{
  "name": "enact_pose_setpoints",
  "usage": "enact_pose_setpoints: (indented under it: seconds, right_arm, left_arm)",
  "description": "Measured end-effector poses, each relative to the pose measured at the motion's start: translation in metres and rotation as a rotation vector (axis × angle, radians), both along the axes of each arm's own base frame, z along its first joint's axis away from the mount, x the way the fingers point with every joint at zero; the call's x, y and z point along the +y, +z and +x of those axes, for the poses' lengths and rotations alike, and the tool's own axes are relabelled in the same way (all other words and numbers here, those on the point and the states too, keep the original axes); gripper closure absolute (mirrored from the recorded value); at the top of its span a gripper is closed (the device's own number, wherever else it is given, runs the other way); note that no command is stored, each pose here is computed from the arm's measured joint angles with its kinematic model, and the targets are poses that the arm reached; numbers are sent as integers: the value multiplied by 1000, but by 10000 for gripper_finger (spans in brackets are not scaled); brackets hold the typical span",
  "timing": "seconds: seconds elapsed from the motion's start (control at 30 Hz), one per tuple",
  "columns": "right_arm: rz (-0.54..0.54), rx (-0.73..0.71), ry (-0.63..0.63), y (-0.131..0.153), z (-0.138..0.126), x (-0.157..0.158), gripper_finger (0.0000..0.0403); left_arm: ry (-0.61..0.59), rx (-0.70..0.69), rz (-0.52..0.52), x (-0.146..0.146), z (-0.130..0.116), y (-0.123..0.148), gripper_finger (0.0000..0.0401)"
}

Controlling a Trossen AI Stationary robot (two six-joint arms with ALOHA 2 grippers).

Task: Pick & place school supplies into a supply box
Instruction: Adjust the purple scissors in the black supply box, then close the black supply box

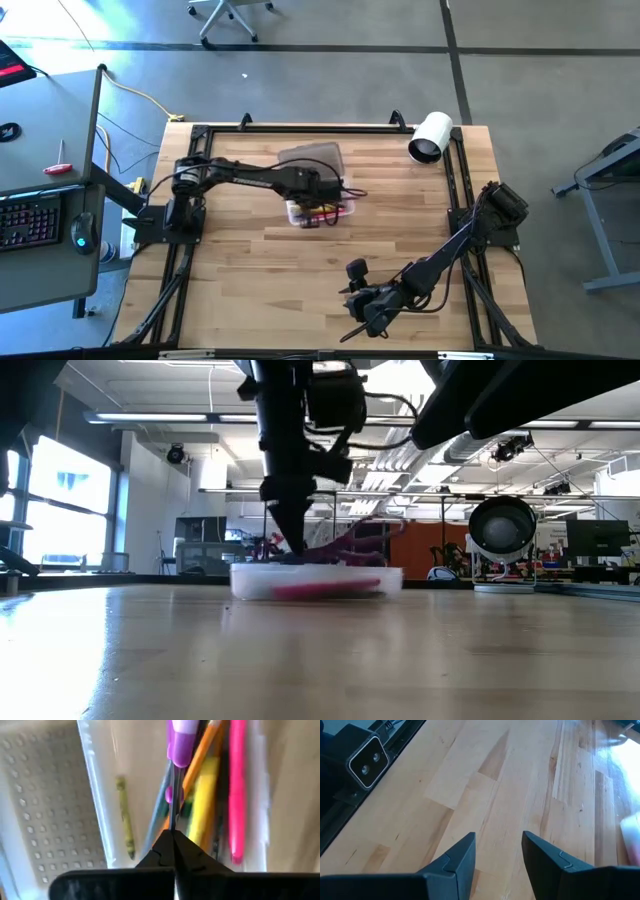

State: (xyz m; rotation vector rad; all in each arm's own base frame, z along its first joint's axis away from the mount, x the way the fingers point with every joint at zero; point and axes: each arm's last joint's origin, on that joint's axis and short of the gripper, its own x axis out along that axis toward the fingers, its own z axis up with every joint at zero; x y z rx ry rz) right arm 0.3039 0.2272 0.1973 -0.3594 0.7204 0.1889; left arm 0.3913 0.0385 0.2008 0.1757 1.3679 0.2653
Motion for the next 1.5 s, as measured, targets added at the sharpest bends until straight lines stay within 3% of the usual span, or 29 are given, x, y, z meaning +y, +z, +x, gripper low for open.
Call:
enact_pose_setpoints:
  seconds: [0.2,0.37,0.63,1.0,1.13,1.3,1.5]
  right_arm:
    - [5,2,0,0,0,0,263]
    - [9,4,0,0,0,0,263]
    - [6,3,4,0,0,0,263]
    - [-3,-1,-1,0,0,0,263]
    - [-73,-53,-77,1,1,-3,263]
    - [-219,-85,-182,0,-2,-11,263]
    - [-337,20,-286,-8,-9,-29,263]
  left_arm:
    - [-6,-39,-46,-1,4,-1,382]
    - [72,10,76,2,-2,0,350]
    - [57,9,6,-2,1,-7,347]
    - [51,56,-59,-11,3,-20,217]
    - [77,86,-50,-22,3,-8,203]
    - [135,137,-35,-34,0,20,216]
    - [197,203,124,-43,-10,52,249]
